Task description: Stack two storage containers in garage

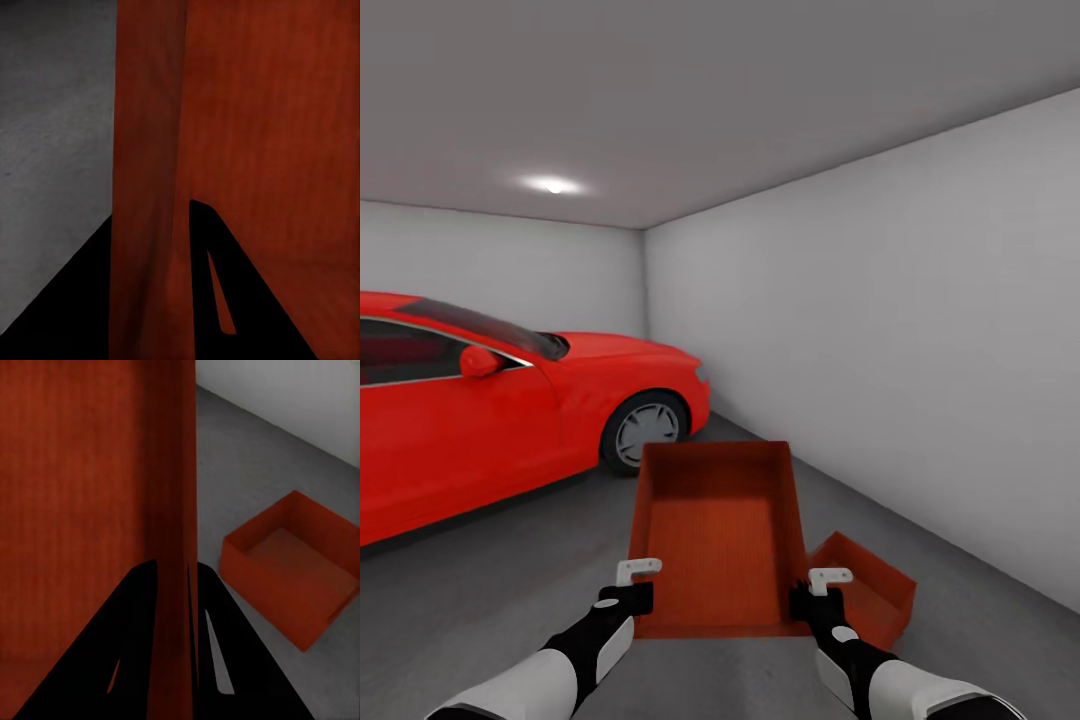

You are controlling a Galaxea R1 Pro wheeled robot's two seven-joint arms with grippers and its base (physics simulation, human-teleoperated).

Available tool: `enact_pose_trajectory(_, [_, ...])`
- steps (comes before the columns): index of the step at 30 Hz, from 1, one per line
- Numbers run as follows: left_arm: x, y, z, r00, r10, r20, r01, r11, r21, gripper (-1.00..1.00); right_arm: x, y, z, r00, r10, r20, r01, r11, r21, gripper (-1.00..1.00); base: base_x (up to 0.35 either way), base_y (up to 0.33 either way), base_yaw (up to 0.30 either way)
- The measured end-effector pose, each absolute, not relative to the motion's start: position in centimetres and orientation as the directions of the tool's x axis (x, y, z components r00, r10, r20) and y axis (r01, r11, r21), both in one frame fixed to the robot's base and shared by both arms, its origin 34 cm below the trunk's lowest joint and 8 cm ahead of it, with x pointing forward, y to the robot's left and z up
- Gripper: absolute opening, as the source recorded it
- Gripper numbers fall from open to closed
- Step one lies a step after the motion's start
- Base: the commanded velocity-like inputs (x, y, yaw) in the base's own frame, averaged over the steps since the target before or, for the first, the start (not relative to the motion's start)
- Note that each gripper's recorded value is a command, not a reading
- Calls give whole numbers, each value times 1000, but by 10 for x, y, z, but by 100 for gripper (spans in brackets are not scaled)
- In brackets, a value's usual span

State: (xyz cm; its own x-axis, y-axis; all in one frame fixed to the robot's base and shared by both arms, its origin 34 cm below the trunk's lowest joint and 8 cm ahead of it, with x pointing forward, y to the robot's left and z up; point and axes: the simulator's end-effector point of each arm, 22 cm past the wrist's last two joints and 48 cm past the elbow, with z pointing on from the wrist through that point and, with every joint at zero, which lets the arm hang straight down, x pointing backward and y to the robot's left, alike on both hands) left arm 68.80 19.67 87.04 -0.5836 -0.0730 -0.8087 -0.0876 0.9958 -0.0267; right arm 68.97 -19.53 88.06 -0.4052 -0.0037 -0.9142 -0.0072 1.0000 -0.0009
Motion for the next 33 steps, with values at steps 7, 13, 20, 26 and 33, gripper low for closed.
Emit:
enact_pose_trajectory(7, [688, 197, 870, -584, -73, -808, -88, 996, -27, -100, 690, -195, 880, -406, -4, -914, -7, 1000, -1, -100, 321, 85, -1])
enact_pose_trajectory(13, [688, 197, 870, -584, -73, -809, -88, 996, -27, -100, 690, -195, 881, -405, -4, -914, -7, 1000, -1, -100, 321, 85, 0])
enact_pose_trajectory(20, [688, 197, 870, -584, -73, -809, -88, 996, -27, -100, 690, -195, 881, -405, -4, -914, -7, 1000, -1, -100, 321, 85, 0])
enact_pose_trajectory(26, [688, 197, 870, -584, -73, -809, -87, 996, -27, -100, 690, -195, 881, -405, -4, -914, -7, 1000, -1, -100, 321, 85, -110])
enact_pose_trajectory(33, [688, 197, 870, -584, -73, -809, -87, 996, -27, -100, 690, -196, 881, -405, -4, -914, -7, 1000, -1, -100, 321, 90, -252])
